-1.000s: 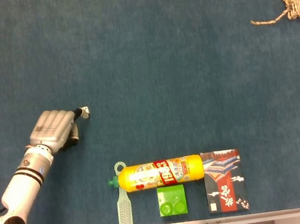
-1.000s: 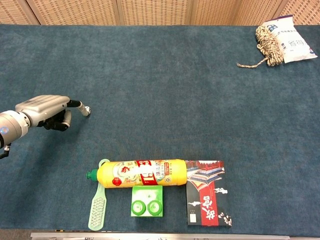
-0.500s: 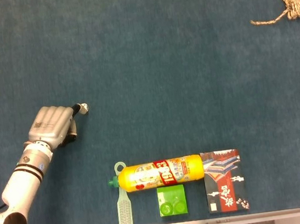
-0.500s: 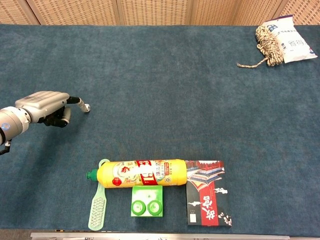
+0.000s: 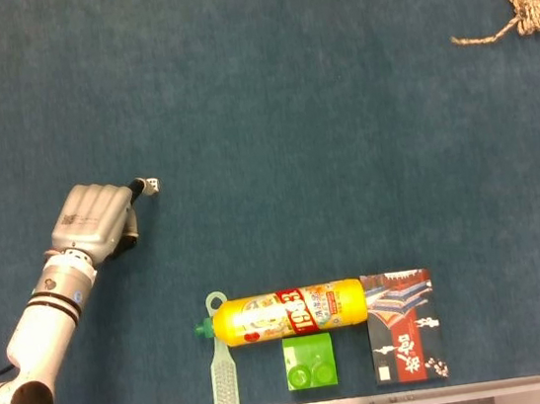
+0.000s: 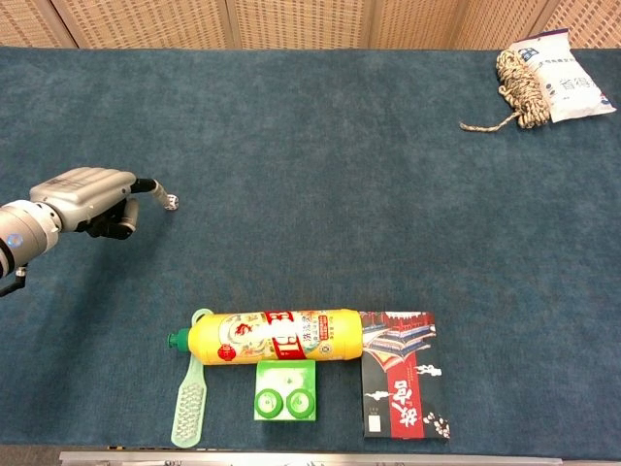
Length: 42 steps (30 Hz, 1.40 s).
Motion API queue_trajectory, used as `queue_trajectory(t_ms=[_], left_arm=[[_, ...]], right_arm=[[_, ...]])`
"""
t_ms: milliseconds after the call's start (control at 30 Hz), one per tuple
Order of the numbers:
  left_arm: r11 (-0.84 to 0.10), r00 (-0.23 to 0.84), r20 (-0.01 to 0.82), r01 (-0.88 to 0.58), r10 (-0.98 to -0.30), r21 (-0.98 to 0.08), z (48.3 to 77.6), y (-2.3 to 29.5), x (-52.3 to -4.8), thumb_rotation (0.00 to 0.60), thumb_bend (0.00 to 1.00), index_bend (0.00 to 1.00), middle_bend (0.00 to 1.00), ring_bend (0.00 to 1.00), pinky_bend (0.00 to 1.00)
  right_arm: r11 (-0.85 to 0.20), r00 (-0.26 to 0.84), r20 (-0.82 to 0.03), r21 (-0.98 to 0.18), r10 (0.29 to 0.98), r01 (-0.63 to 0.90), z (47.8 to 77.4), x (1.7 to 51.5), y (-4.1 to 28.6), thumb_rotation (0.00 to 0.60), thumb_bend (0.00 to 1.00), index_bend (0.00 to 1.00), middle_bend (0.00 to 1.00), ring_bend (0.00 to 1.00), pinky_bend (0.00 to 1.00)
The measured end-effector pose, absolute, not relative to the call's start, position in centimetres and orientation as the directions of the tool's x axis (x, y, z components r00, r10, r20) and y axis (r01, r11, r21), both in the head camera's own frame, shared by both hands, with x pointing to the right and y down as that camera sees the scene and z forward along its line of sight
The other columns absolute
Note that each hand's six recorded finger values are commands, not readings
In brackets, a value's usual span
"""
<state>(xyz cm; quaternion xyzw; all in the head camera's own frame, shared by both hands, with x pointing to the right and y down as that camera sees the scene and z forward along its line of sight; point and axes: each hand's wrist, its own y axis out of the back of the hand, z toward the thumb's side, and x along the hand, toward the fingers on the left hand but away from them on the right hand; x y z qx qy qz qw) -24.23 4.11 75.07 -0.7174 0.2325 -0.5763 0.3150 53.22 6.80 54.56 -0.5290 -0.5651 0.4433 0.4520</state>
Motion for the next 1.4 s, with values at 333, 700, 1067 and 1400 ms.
queue_trajectory(t_ms=[333,700,1067,1400], left_arm=[[-0.625,0.219,0.612,0.015,-0.760,-0.781,73.6,4.3,-24.9,0.600,0.88,0.20,1.00,0.92,1.00],[-0.338,0.184,0.333,0.005,-0.925,-0.941,67.7,5.3,-28.9,0.600,0.44,0.07,0.81,0.64,0.81],[-0.280,0.053,0.284,0.067,-0.957,-0.958,64.2,7.2,-34.4,0.600,0.11,0.36,0.34,0.27,0.42],[-0.191,0.006,0.191,0.042,-0.981,-0.981,61.8,8.8,-39.1,0.600,0.11,0.39,0.28,0.18,0.37]], right_arm=[[0.054,-0.036,0.048,-0.981,0.998,0.187,54.4,53.5,6.9,0.600,0.39,0.39,0.43,0.36,0.53],[0.041,-0.034,0.035,-0.986,0.999,0.162,55.0,53.1,6.7,0.600,0.39,0.39,0.43,0.36,0.53],[0.033,-0.025,0.030,-0.992,0.999,0.120,55.6,52.2,6.7,0.600,0.39,0.39,0.43,0.36,0.53],[0.034,-0.045,0.029,-0.995,0.999,0.097,55.9,52.2,6.9,0.600,0.39,0.39,0.43,0.36,0.53]])
